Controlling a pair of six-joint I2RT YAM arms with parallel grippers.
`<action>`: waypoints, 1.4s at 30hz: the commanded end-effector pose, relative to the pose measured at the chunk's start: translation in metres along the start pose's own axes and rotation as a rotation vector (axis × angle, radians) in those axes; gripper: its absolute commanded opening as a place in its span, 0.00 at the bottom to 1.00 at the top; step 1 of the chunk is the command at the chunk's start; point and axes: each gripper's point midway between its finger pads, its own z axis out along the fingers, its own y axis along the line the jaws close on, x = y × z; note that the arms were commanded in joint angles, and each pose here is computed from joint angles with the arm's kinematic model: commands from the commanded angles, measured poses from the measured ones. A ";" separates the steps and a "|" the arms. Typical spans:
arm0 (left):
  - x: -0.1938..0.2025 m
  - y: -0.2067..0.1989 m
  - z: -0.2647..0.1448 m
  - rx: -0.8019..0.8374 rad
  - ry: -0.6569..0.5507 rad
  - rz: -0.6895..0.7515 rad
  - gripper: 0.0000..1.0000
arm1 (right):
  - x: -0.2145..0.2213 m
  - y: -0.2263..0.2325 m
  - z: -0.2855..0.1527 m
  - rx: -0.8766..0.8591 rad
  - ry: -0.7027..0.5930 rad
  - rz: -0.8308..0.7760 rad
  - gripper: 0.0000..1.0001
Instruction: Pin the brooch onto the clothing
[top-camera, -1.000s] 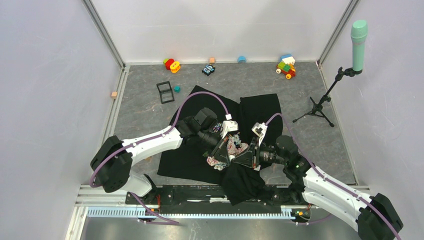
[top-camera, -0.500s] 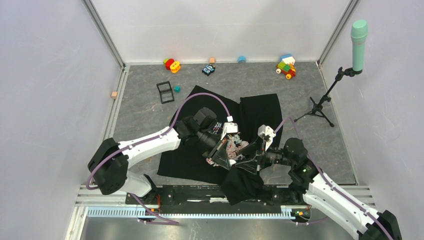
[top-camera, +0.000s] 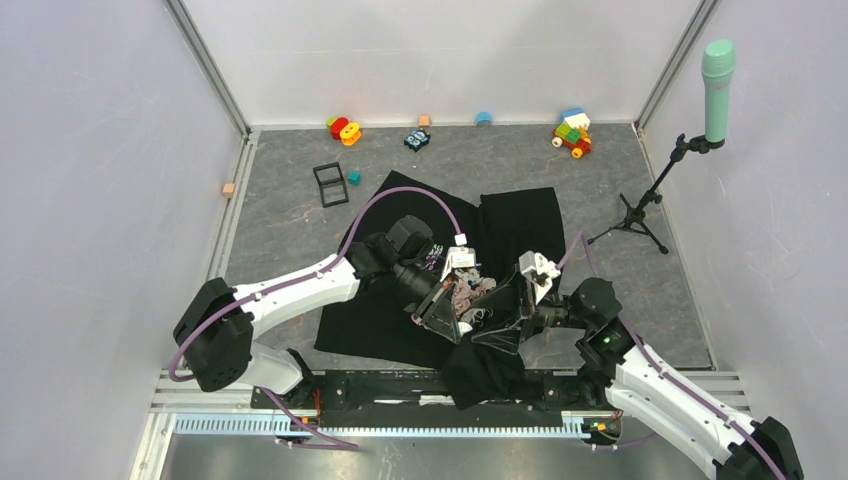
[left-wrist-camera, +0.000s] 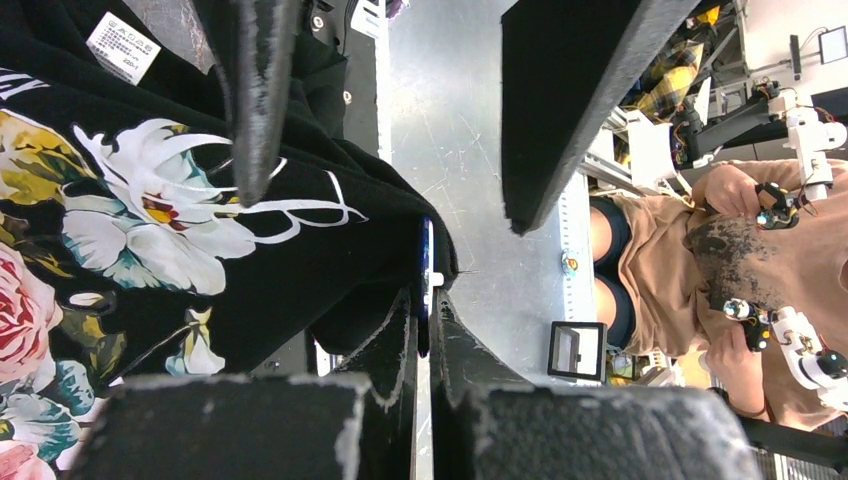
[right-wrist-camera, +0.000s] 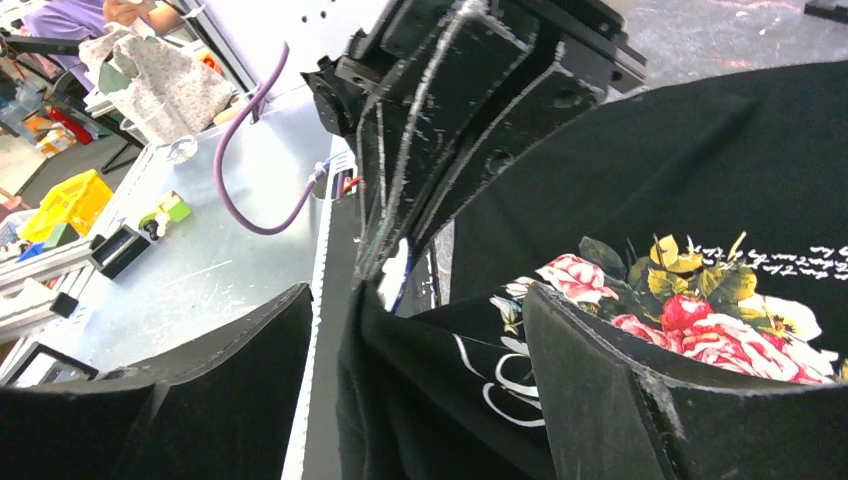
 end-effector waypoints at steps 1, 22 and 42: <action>-0.016 -0.015 -0.006 0.024 -0.031 0.068 0.02 | -0.018 0.019 -0.002 -0.074 -0.029 -0.069 0.82; -0.016 -0.013 -0.005 0.022 -0.029 0.059 0.02 | 0.003 0.020 0.013 -0.082 -0.032 0.024 0.63; -0.016 -0.018 -0.006 0.044 -0.027 0.073 0.02 | 0.016 0.011 0.018 -0.044 -0.001 0.063 0.32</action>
